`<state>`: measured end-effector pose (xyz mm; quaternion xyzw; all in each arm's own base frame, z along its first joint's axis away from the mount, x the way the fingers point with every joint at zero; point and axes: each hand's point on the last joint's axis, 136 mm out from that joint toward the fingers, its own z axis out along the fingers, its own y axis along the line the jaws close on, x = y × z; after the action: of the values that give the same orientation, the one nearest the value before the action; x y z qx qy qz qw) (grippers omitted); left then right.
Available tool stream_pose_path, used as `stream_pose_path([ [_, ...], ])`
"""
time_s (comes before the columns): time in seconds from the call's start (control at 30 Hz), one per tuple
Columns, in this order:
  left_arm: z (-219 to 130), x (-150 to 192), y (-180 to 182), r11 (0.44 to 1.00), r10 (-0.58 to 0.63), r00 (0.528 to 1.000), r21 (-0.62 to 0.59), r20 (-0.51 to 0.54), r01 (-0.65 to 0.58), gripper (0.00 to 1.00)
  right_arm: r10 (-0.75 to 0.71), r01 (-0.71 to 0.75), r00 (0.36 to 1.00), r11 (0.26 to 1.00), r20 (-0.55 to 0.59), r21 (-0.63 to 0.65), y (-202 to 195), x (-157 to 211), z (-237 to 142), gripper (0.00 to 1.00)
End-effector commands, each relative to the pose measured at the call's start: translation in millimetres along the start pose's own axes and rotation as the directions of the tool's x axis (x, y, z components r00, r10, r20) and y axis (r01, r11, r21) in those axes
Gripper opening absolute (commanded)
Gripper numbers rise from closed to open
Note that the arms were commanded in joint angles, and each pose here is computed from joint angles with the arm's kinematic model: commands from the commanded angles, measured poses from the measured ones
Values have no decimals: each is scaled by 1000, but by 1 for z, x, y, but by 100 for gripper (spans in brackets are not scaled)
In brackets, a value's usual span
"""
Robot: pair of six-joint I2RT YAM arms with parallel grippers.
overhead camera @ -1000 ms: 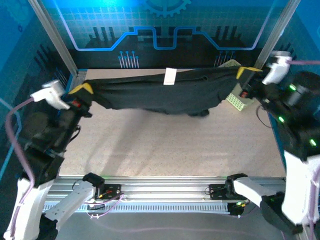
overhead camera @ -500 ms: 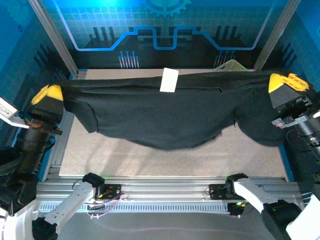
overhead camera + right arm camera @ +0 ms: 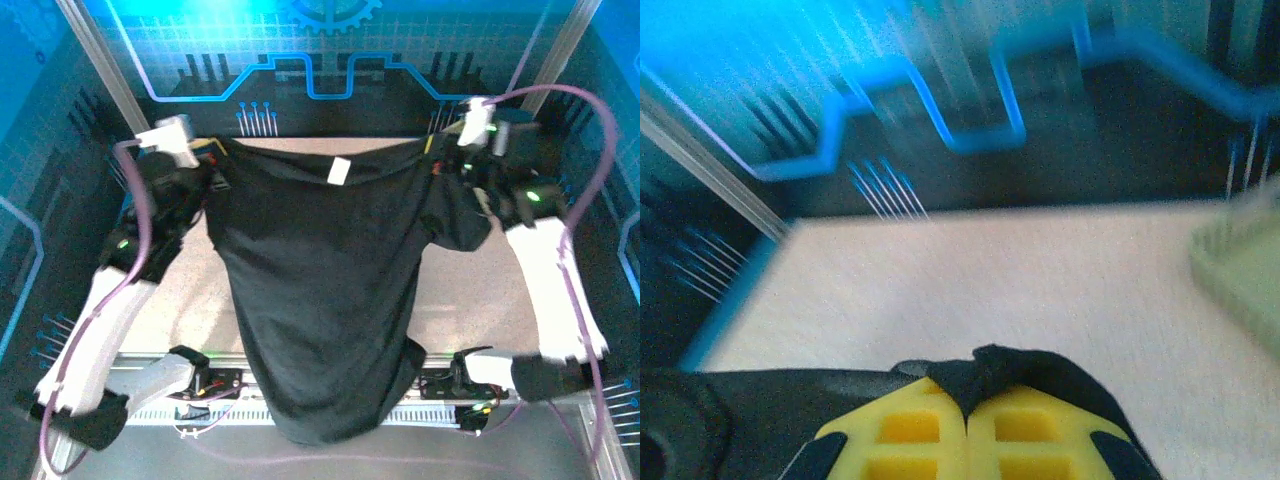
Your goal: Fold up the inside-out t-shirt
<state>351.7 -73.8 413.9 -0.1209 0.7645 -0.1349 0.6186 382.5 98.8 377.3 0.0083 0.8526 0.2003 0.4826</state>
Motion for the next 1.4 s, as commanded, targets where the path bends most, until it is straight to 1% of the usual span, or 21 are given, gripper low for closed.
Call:
stream_pose_path([
  [0.0,59,52,46,979,9,994,-203,-106,-30,0,20,-15,997,998,-73,64,-29,25,72,0],
  [0.13,137,117,86,946,-43,956,-320,-290,-55,0,60,-24,967,990,-249,141,-66,68,168,0],
  [0.17,158,132,95,941,-60,940,-334,-336,-59,0,66,-22,958,987,-278,158,-74,74,190,4],
  [0.2,179,145,103,935,-74,922,-347,-381,-68,0,81,-25,949,983,-305,183,-83,78,214,13],
  [0.23,200,156,112,928,-90,902,-364,-421,-77,0,92,-26,943,979,-321,202,-91,78,232,27],
  [0.27,216,162,120,922,-106,887,-378,-449,-81,6,92,-21,939,977,-331,212,-95,76,245,37],
  [0.3,235,172,131,914,-128,865,-395,-485,-86,16,91,-12,936,973,-339,230,-100,72,260,49],
  [0.33,252,178,140,908,-150,843,-410,-516,-89,35,90,2,937,965,-338,264,-108,65,268,62],
  [0.37,263,175,147,899,-173,831,-429,-529,-86,48,87,16,934,959,-346,284,-113,64,277,69],
  [0.4,273,177,157,886,-197,813,-454,-547,-91,51,70,26,944,958,-323,284,-111,47,278,75],
  [0.43,279,173,164,879,-210,806,-468,-553,-92,54,58,38,945,958,-321,284,-110,40,278,79],
  [0.53,279,149,174,864,-198,824,-492,-530,-109,69,20,74,945,960,-328,270,-102,26,261,82],
  [0.57,275,144,171,866,-189,827,-486,-530,-114,70,14,84,940,959,-342,269,-99,28,255,82],
  [0.63,264,148,159,888,-163,817,-442,-553,-122,69,3,101,923,963,-385,250,-89,46,244,81],
  [0.67,256,155,151,898,-150,807,-420,-571,-129,68,-6,100,922,969,-386,225,-81,50,236,81],
  [0.77,231,188,121,932,-117,771,-338,-625,-132,66,-18,88,909,985,-416,151,-58,89,222,81],
  [0.87,214,228,100,958,-164,718,-284,-676,-49,64,17,55,877,989,-481,136,-49,131,215,81],
  [1.0,206,274,97,955,-234,648,-296,-724,15,60,46,37,822,990,-568,133,-46,181,224,80],
  [1.17,215,315,115,938,-287,590,-348,-754,11,57,130,-25,768,984,-627,174,-63,220,250,77],
  [1.27,226,329,121,933,-305,583,-359,-753,24,56,171,-57,750,979,-639,194,-74,228,270,74],
  [1.37,240,333,122,934,-315,593,-352,-741,56,56,212,-78,740,970,-638,232,-90,230,287,72],
])
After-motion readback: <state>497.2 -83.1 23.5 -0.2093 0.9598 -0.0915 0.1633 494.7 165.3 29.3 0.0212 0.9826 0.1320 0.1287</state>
